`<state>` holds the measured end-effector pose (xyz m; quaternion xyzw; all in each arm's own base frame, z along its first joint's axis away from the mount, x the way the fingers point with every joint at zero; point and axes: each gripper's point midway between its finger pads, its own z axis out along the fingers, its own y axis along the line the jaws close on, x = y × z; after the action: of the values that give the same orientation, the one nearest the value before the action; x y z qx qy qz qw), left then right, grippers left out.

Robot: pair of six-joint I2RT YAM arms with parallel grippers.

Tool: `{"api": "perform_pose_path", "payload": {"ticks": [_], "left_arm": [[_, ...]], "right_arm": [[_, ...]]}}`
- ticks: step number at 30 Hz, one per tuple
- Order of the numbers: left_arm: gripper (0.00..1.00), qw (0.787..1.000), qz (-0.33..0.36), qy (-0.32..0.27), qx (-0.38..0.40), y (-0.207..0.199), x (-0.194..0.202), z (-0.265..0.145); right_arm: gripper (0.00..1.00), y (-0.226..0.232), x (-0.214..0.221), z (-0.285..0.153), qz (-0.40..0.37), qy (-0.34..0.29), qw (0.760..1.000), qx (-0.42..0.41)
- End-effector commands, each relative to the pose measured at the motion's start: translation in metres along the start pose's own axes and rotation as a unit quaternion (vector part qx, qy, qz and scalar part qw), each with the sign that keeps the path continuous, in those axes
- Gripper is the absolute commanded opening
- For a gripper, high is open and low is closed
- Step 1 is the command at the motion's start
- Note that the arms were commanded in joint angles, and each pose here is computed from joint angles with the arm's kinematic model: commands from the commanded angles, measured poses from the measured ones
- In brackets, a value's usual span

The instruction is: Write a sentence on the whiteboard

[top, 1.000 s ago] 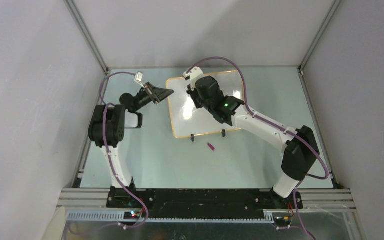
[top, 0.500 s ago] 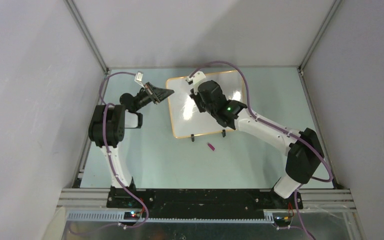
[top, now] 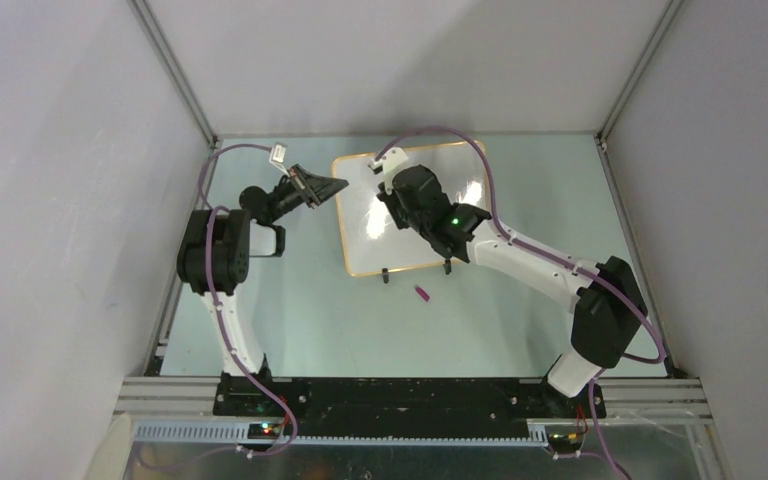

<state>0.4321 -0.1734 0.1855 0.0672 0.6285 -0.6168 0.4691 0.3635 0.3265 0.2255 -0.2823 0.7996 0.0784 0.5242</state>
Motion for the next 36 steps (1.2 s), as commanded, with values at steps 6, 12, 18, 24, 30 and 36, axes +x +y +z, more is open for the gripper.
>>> {"api": "perform_pose_path", "payload": {"ticks": [6, 12, 18, 24, 30, 36], "left_arm": [[0.0, 0.998, 0.029, 0.042, 0.03, -0.007, 0.02, 0.003], [0.0, 0.998, 0.03, 0.042, 0.03, -0.008, 0.02, 0.003], [0.0, 0.998, 0.028, 0.042, 0.029, -0.007, 0.02, 0.003], [0.0, 0.998, 0.03, 0.042, 0.03, -0.008, 0.02, 0.003], [0.0, 0.998, 0.029, 0.042, 0.029, -0.007, 0.02, 0.003], [0.0, 0.998, 0.028, 0.042, 0.029, -0.006, 0.02, 0.003]], "right_arm": [[0.0, -0.021, -0.055, -0.021, 0.014, -0.056, 0.998, 0.011], [0.0, -0.026, -0.067, -0.023, 0.017, -0.065, 0.998, 0.013], [0.0, -0.038, -0.072, -0.016, 0.024, -0.065, 0.997, 0.019], [0.0, -0.042, -0.074, -0.004, 0.022, -0.057, 0.998, 0.023], [0.0, -0.04, -0.073, 0.002, 0.022, -0.052, 0.998, 0.018], [0.0, -0.034, -0.067, 0.006, 0.02, -0.046, 0.999, 0.013]]}}
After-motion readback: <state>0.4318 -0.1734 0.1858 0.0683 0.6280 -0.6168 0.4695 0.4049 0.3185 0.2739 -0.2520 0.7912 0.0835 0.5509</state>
